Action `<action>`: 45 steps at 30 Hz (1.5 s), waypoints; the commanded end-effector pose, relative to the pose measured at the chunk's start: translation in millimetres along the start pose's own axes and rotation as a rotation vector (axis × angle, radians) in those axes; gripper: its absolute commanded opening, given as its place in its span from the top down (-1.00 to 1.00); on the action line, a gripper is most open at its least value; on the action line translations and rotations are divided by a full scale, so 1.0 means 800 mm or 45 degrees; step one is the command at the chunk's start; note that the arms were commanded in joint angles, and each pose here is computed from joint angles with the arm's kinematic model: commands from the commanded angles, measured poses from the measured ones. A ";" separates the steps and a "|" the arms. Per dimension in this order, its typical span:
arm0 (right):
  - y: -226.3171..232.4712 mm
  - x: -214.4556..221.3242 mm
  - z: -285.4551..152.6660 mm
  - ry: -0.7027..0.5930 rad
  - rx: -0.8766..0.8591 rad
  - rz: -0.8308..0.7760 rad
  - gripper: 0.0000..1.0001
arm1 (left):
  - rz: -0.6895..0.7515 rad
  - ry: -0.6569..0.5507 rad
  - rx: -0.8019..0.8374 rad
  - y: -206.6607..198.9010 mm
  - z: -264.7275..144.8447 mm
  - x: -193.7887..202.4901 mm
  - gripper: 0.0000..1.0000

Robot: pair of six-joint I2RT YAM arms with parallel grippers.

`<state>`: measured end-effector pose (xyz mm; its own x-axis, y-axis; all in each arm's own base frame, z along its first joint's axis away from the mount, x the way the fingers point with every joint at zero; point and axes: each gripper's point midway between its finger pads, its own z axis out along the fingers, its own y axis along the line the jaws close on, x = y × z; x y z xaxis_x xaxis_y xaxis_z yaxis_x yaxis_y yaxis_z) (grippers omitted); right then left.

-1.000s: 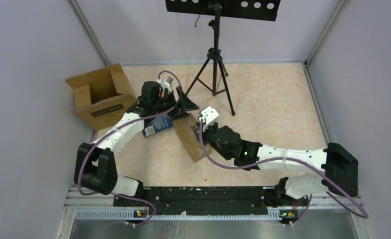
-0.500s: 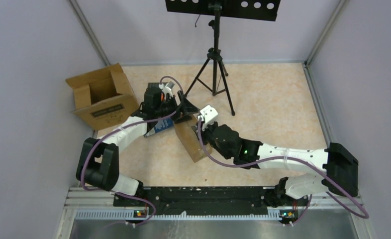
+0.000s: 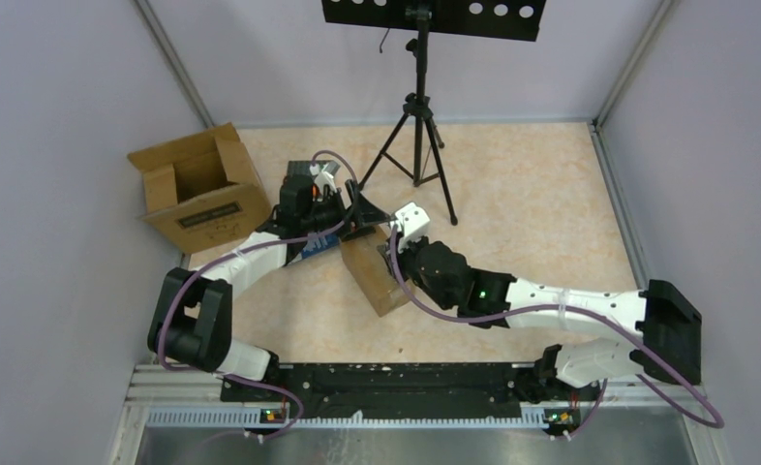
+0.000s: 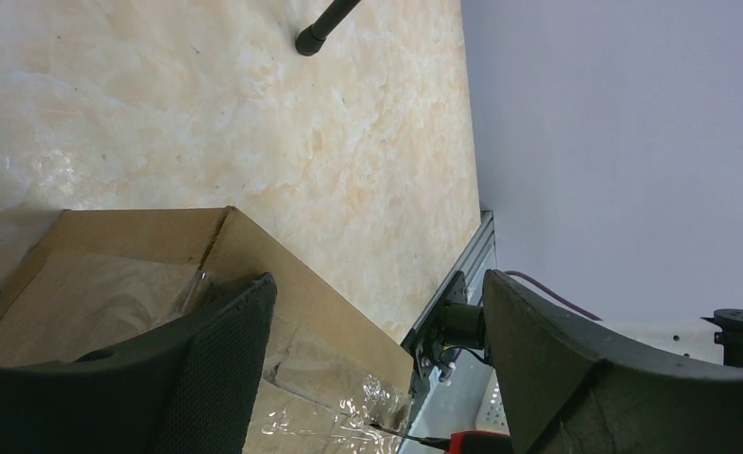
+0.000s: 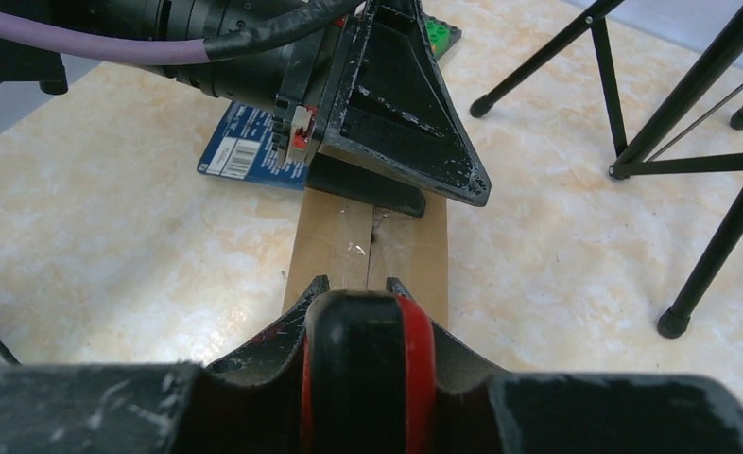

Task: Unpack the express box
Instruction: Cut the express box at the center of the board.

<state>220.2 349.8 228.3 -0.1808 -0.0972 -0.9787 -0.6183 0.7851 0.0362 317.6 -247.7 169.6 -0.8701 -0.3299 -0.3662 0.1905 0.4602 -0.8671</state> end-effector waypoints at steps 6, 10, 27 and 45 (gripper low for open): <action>0.018 0.001 -0.025 0.070 -0.072 0.060 1.00 | -0.058 -0.010 -0.281 0.096 0.000 0.020 -0.71; 0.021 0.003 -0.029 0.088 -0.085 0.080 1.00 | -0.061 -0.014 -0.286 0.099 -0.001 0.021 -0.71; 0.013 0.018 -0.047 0.162 -0.059 0.174 1.00 | -0.087 -0.037 -0.307 0.108 -0.003 0.019 -0.71; 0.004 0.035 -0.070 0.201 -0.062 0.283 1.00 | -0.094 -0.025 -0.320 0.116 -0.002 0.025 -0.71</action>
<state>183.6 314.5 211.3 -0.3971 -0.0341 -0.9172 -0.5656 0.7961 0.2152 324.3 -241.9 169.4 -0.8436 -0.3523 -0.4053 0.2308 0.4436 -0.8660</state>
